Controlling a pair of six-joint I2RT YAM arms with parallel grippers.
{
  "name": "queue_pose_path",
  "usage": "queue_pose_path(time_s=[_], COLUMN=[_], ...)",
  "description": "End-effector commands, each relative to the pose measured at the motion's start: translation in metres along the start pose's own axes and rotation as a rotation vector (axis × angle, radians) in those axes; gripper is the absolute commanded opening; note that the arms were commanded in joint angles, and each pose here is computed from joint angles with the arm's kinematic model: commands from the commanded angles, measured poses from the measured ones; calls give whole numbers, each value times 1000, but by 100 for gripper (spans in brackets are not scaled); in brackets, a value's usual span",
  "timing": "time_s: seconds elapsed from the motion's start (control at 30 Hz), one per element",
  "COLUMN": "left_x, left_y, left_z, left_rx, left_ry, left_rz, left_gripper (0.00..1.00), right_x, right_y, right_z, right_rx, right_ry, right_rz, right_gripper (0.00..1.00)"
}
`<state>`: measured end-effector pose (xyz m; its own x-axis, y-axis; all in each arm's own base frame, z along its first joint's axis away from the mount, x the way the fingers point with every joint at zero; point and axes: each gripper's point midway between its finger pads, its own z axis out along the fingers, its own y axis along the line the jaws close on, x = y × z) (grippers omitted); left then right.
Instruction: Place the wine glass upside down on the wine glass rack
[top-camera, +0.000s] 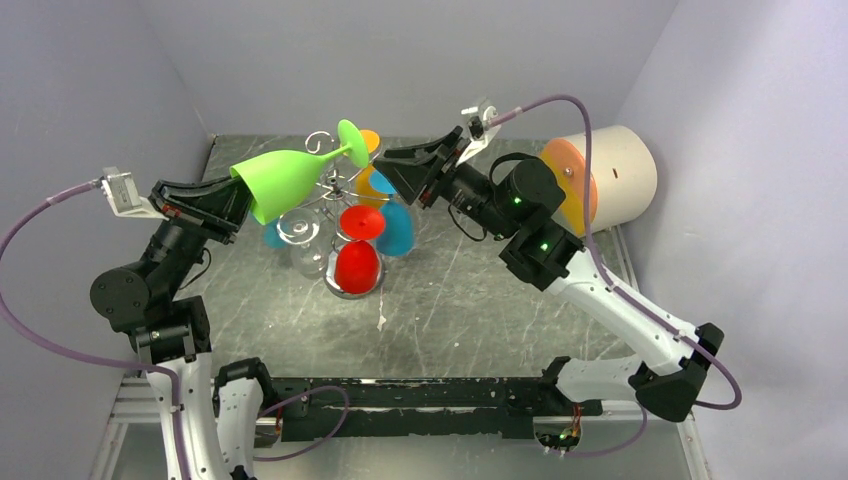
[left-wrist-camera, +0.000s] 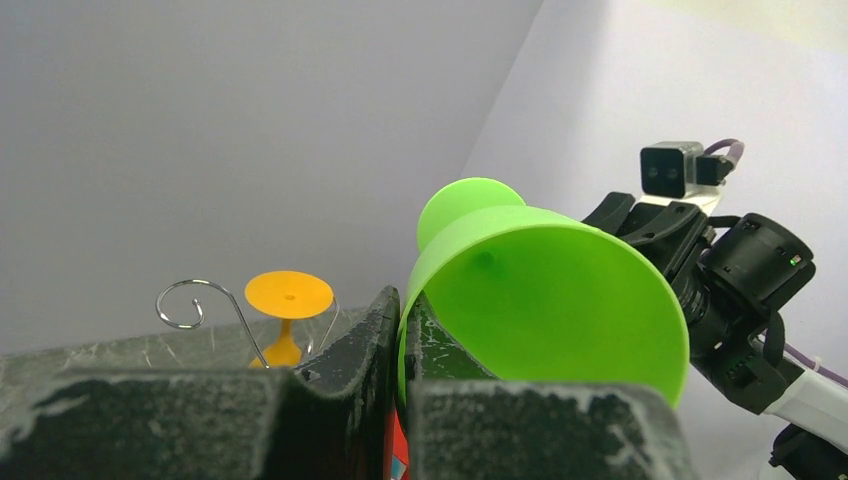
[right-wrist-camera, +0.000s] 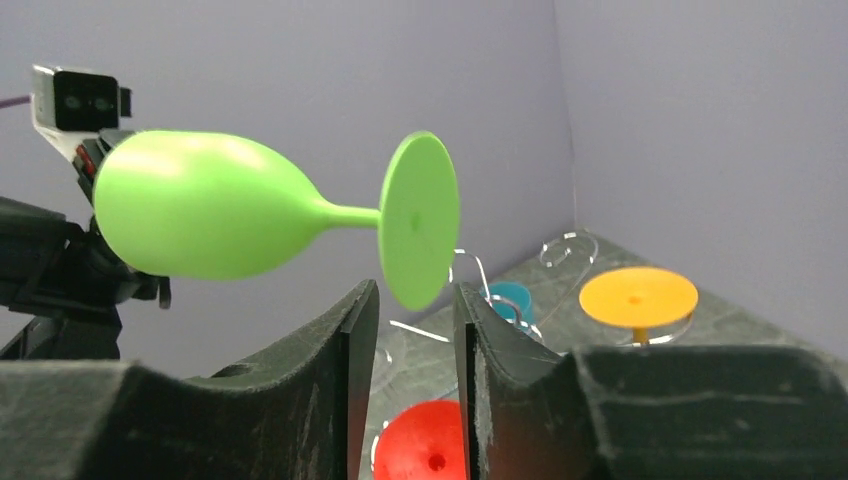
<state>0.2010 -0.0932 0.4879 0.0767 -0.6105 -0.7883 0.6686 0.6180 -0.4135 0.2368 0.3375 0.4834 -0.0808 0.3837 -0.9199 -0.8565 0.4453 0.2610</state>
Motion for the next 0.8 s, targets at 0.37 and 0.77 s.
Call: queue_pose_path(time_s=[0.37, 0.77], left_x=[-2, 3], left_y=[-13, -11], left_z=[-1, -3], left_rx=[33, 16], left_ry=[0, 12], left_rz=[12, -11], left_gripper=[7, 16], right_x=[-13, -12], right_y=[22, 16], right_z=[28, 30], right_rx=[-14, 15], right_ry=[-84, -102], right_rz=[-111, -190], right_gripper=[36, 0])
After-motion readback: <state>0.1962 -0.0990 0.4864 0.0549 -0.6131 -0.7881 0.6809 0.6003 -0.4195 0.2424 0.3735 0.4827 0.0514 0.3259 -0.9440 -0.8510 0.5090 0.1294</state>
